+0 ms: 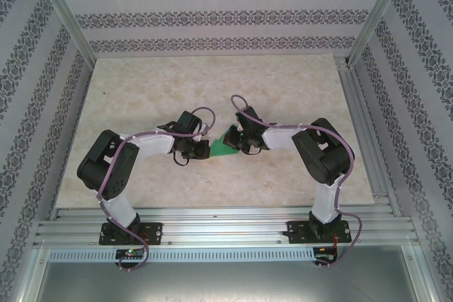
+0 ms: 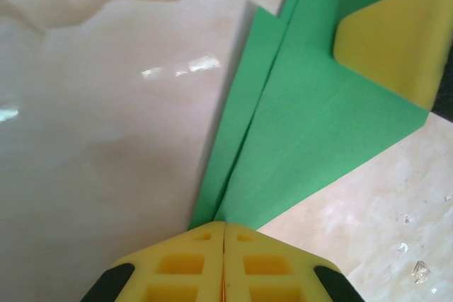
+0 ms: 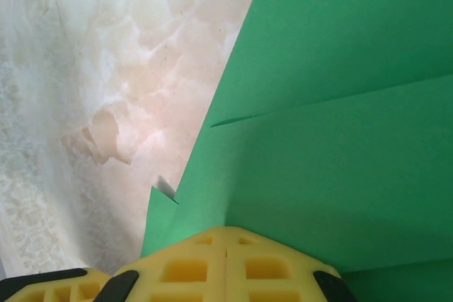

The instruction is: Fold a paper plane with a square sheet of paper (pick it up from the middle)

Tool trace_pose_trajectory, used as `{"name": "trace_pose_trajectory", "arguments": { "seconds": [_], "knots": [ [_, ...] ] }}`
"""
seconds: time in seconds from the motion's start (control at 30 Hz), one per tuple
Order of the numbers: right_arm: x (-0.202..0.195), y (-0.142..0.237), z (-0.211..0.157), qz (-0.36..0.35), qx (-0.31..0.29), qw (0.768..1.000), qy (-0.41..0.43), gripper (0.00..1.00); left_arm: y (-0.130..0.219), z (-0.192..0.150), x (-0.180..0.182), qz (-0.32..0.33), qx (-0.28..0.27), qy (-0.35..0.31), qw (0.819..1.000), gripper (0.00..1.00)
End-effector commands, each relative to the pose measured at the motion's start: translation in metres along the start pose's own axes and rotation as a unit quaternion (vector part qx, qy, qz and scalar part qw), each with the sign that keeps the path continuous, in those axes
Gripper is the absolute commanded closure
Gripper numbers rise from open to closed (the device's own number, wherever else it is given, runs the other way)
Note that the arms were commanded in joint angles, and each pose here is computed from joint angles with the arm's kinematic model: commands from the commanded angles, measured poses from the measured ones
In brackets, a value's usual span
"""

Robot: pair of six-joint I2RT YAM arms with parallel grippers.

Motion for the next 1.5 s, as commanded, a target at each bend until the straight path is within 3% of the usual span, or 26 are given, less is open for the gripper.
{"name": "trace_pose_trajectory", "arguments": {
  "seconds": [0.0, 0.17, 0.3, 0.4, 0.9, 1.47],
  "knots": [
    [-0.062, -0.016, -0.035, -0.150, 0.057, 0.987, -0.027, 0.98, 0.004, -0.017, 0.032, 0.049, 0.027, 0.037, 0.998, 0.91],
    [-0.061, -0.016, -0.034, -0.149, 0.056, 0.987, -0.025, 0.98, 0.019, -0.006, 0.020, -0.002, -0.002, 0.040, 0.999, 0.90],
    [-0.059, -0.017, -0.034, -0.148, 0.055, 0.987, -0.024, 0.98, 0.028, 0.004, -0.007, -0.094, -0.027, 0.037, 0.995, 0.89],
    [-0.059, -0.019, -0.034, -0.148, 0.057, 0.987, -0.026, 0.98, 0.024, 0.004, -0.022, -0.113, -0.023, 0.024, 0.993, 0.89],
    [-0.060, -0.021, -0.035, -0.151, 0.061, 0.986, -0.026, 0.98, -0.009, 0.019, -0.007, -0.024, -0.029, 0.038, 0.999, 0.91],
    [-0.063, -0.020, -0.035, -0.158, 0.063, 0.985, -0.028, 0.98, -0.001, -0.019, 0.028, 0.034, 0.031, 0.035, 0.998, 0.91]
  ]
}}
Point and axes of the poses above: each hand's point on the last joint's axis, 136 mm out from that joint toward the fingers, its own y axis back along the fingers, its own x axis along the line the jaws close on, z = x × y, the point moved 8 cm from there along y, back along the fingers, and after that the axes turned 7 degrees about y, right-handed, at the moved point
